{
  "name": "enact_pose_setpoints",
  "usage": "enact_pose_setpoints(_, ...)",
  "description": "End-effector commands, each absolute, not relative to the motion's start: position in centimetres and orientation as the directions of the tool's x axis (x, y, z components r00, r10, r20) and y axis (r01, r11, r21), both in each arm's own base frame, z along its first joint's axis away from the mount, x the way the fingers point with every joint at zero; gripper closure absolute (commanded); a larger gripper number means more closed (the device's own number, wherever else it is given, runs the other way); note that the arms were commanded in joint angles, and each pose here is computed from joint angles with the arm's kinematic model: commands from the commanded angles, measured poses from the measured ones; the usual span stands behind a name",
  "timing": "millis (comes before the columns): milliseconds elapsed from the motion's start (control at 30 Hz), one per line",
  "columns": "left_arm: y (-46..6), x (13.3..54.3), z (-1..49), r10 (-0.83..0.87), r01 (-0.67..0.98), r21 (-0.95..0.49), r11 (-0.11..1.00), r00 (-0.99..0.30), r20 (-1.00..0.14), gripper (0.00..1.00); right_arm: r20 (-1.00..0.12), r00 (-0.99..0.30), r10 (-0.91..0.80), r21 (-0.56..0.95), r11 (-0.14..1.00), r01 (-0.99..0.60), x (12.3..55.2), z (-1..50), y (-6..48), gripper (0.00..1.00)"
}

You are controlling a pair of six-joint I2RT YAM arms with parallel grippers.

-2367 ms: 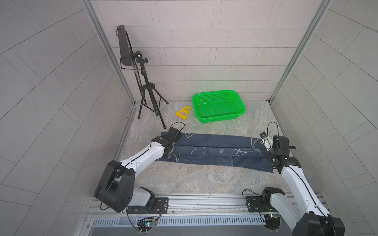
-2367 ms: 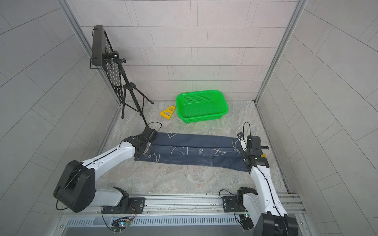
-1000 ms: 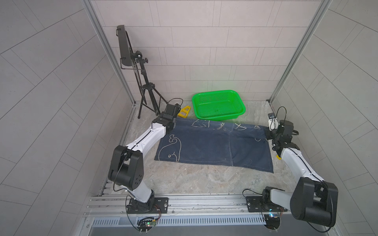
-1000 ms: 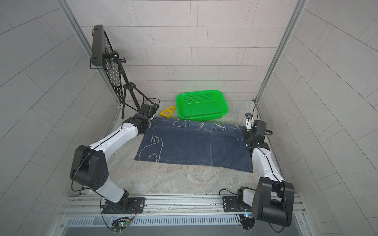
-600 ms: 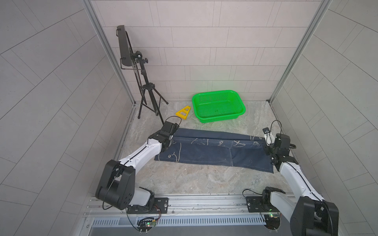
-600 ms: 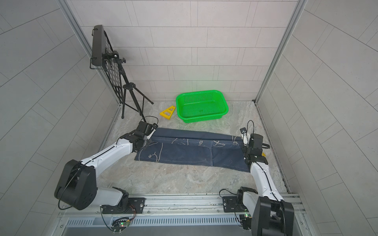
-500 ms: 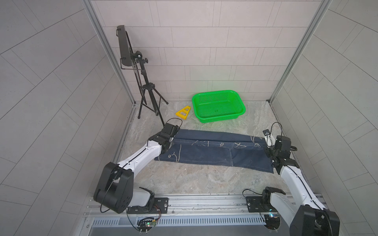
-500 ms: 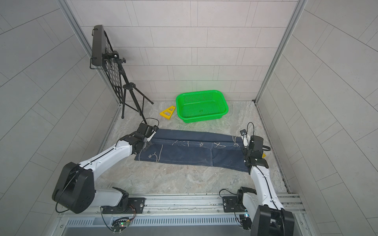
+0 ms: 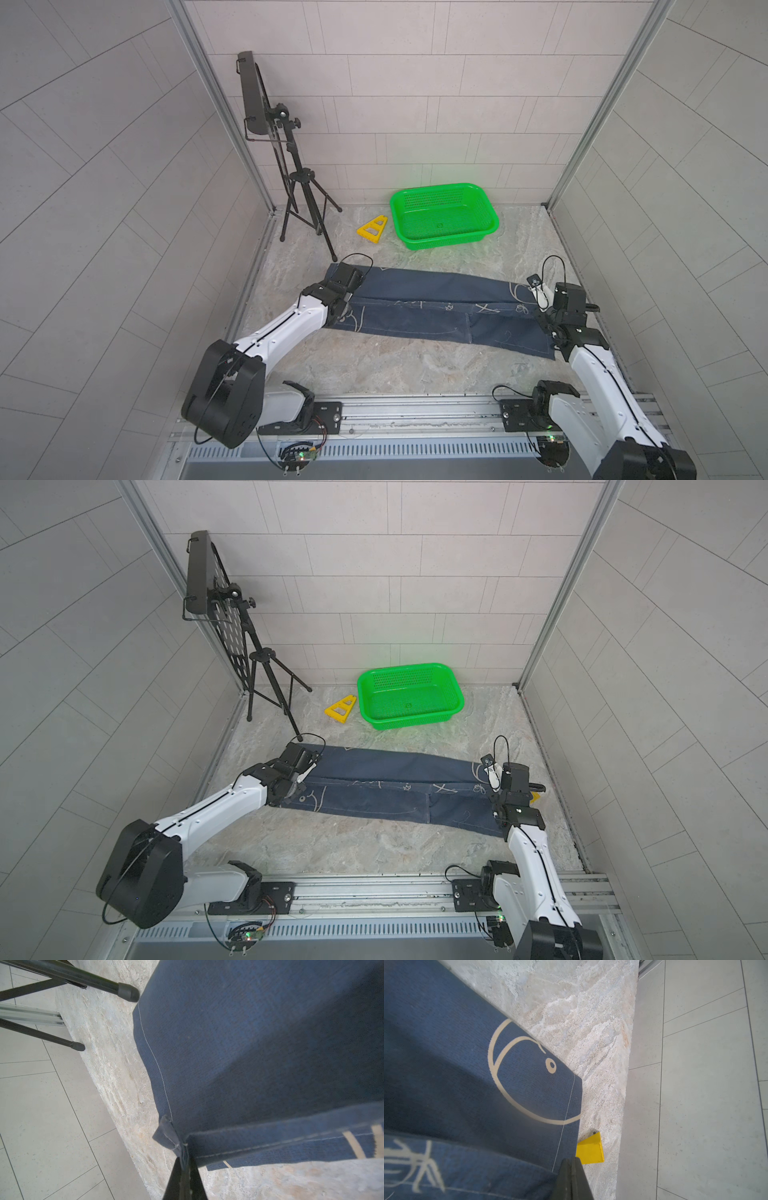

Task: Roll up the pillowcase
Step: Fold the pillowcase at the center of the board.

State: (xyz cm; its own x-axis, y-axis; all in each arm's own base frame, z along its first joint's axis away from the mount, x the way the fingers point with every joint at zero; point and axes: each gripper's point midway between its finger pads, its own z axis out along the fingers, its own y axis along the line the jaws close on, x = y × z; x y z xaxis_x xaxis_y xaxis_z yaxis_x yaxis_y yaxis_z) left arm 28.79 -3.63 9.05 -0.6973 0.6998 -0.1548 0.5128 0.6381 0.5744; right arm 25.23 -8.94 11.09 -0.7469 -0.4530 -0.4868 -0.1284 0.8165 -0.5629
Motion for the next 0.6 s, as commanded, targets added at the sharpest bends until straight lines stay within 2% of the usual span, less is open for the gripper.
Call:
enact_pose_setpoints(0, -2.3, 28.7, 10.8, 0.678, 0.472, 0.621, 0.626, -0.723, -0.133, 1.0, -0.471, -0.768, -0.434, -0.591, 0.802, -0.09, 24.7, 12.8, -9.8, 0.97)
enact_pose_setpoints(300, -1.8, 28.1, 12.1, 0.678, 0.456, 0.64, 0.619, -0.721, -0.142, 1.0, -0.487, -0.77, -0.413, -0.565, 0.821, -0.084, 23.8, 14.7, -9.2, 0.97)
enact_pose_setpoints(567, -2.5, 27.0, 9.8, 0.683, 0.505, 0.575, 0.644, -0.718, -0.135, 1.0, -0.324, -0.815, -0.48, -0.581, 0.781, -0.23, 21.3, 11.4, -8.7, 0.96)
